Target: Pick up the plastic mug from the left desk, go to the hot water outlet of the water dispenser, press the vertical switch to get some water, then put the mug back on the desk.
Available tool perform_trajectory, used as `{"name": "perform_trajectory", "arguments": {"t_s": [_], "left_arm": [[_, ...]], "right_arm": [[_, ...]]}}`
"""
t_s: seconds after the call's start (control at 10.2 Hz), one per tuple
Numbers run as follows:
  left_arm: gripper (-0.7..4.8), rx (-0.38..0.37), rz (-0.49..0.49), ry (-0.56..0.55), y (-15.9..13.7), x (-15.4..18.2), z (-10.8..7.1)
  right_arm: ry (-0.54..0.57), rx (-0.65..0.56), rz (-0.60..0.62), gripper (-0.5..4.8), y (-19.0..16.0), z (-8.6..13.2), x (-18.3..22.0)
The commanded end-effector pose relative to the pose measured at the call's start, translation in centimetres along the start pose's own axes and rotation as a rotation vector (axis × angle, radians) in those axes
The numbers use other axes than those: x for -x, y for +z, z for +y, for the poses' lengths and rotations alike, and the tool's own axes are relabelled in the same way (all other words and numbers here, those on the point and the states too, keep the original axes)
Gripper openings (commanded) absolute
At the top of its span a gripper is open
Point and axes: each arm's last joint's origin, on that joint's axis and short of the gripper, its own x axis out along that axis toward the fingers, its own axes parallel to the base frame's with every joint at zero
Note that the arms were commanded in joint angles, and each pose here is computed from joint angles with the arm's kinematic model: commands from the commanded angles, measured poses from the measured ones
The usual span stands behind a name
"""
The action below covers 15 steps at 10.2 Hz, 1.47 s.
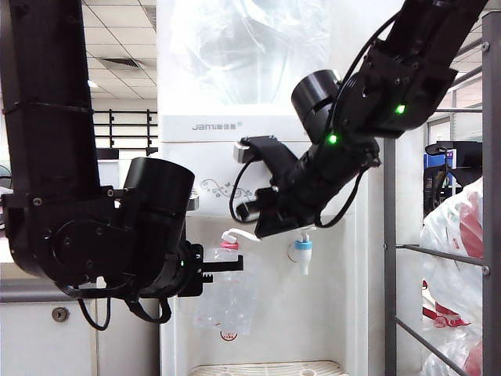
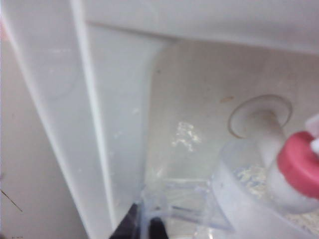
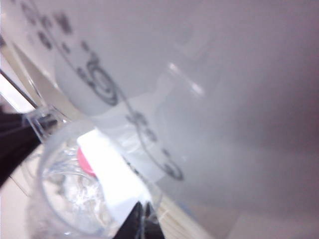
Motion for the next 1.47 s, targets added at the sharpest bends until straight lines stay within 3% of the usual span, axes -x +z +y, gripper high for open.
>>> {"name": "perform_trajectory", "arguments": {"t_s": [0.1,0.39,0.79,1.08,1.47], "left_arm": [[-0.05,0.055,-0.066,-0.009,1.1,-0.1,-0.2],[-0.05,0.055,-0.066,-0.009,1.1,-0.1,-0.2],[-0.05,0.055,-0.066,-0.009,1.1,-0.1,-0.2],[-0.05,0.055,-0.066,-0.008,1.1,-0.1,-0.2],[-0.05,0.055,-0.066,-0.008,1.1,-0.1,-0.2]], "right_arm": [[0.003,-0.096,-0.100,-0.01,3.2,-0.1,3.0],[-0.019,-0.072,-0.302,-0.01,8.3,-0.4,9.4],[-0.129,-0.072,-0.361,-0.01,11.2,-0.3,19.8],[-0.162,-0.089,-0.391,-0.01,10.0,0.4,24.3],[-0.180,-0.137,-0.397,-0.01,6.2,1.2,26.3]]}}
